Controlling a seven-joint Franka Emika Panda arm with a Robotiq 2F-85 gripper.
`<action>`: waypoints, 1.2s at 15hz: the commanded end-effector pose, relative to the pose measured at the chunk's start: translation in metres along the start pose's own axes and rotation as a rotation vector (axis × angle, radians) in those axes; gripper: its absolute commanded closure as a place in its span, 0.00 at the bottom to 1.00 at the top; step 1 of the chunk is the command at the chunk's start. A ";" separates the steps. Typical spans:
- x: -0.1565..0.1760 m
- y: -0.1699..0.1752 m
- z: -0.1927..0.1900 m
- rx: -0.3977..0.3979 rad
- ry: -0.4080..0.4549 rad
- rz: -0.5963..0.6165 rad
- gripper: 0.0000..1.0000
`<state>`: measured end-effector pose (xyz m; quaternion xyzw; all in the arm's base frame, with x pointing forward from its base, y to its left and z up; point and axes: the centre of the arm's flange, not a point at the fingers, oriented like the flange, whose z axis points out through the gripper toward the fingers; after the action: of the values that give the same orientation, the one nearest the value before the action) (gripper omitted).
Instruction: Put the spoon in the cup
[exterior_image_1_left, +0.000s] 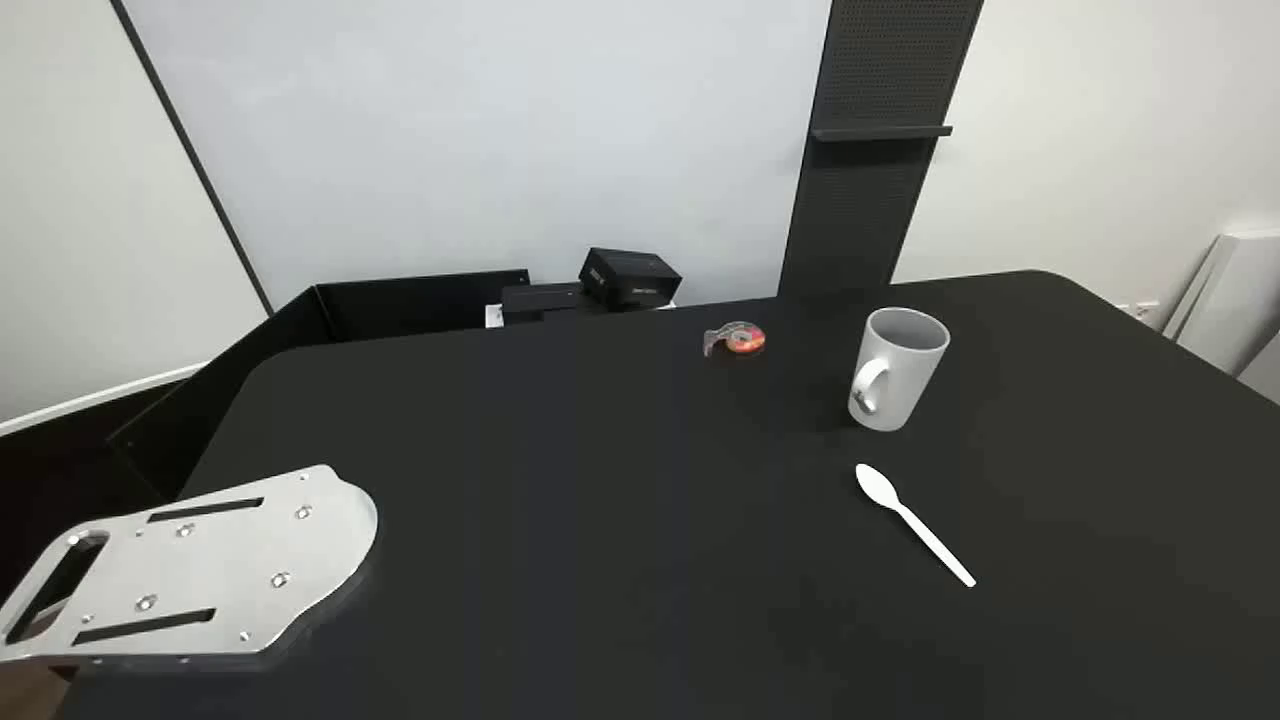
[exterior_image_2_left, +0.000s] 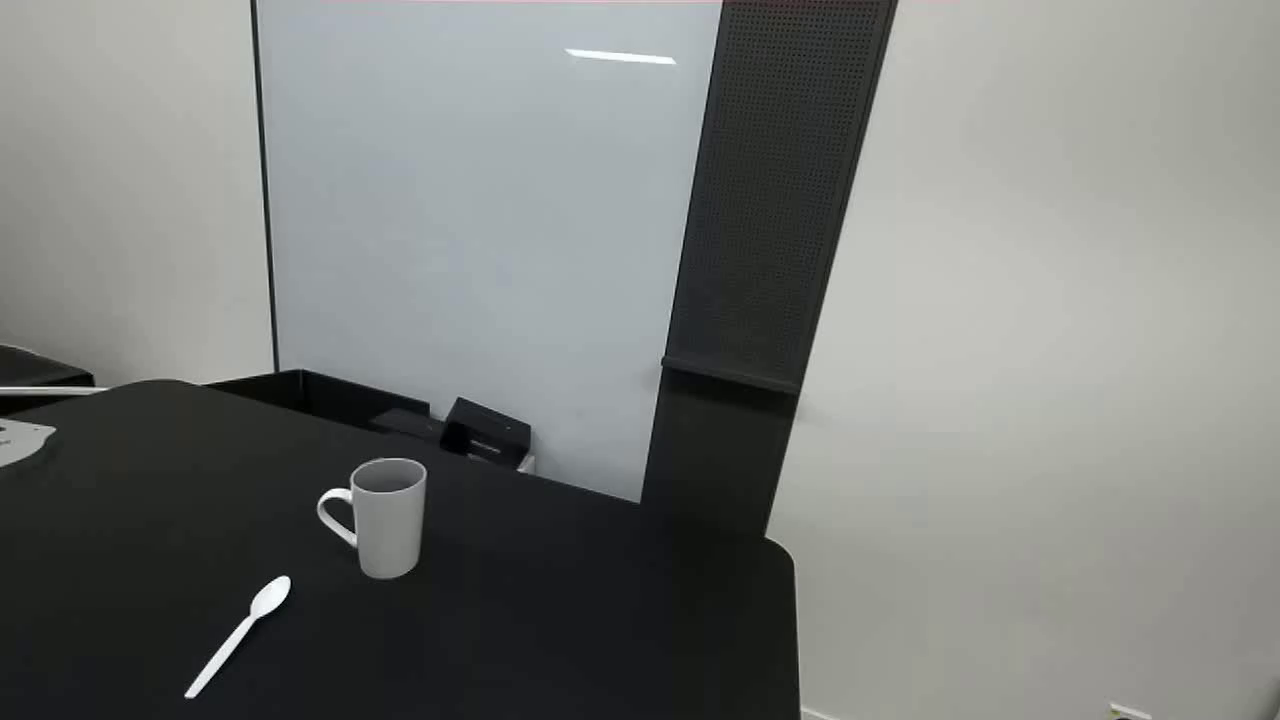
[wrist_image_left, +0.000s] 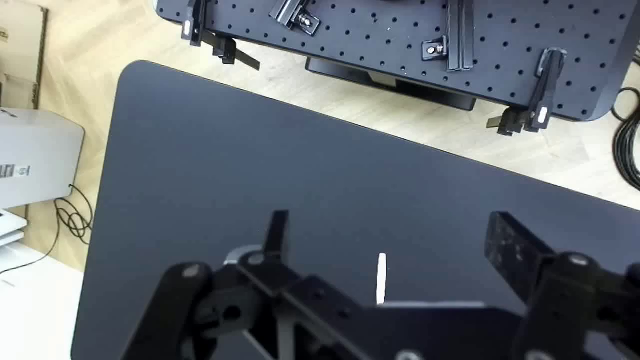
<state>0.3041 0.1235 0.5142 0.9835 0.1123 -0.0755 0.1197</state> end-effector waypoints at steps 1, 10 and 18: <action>0.000 0.000 0.000 0.000 0.000 0.000 0.00; 0.000 0.000 0.000 0.000 0.000 0.000 0.00; 0.022 0.013 0.002 -0.004 0.087 -0.006 0.00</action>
<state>0.3101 0.1220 0.5145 0.9841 0.1160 -0.0593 0.1204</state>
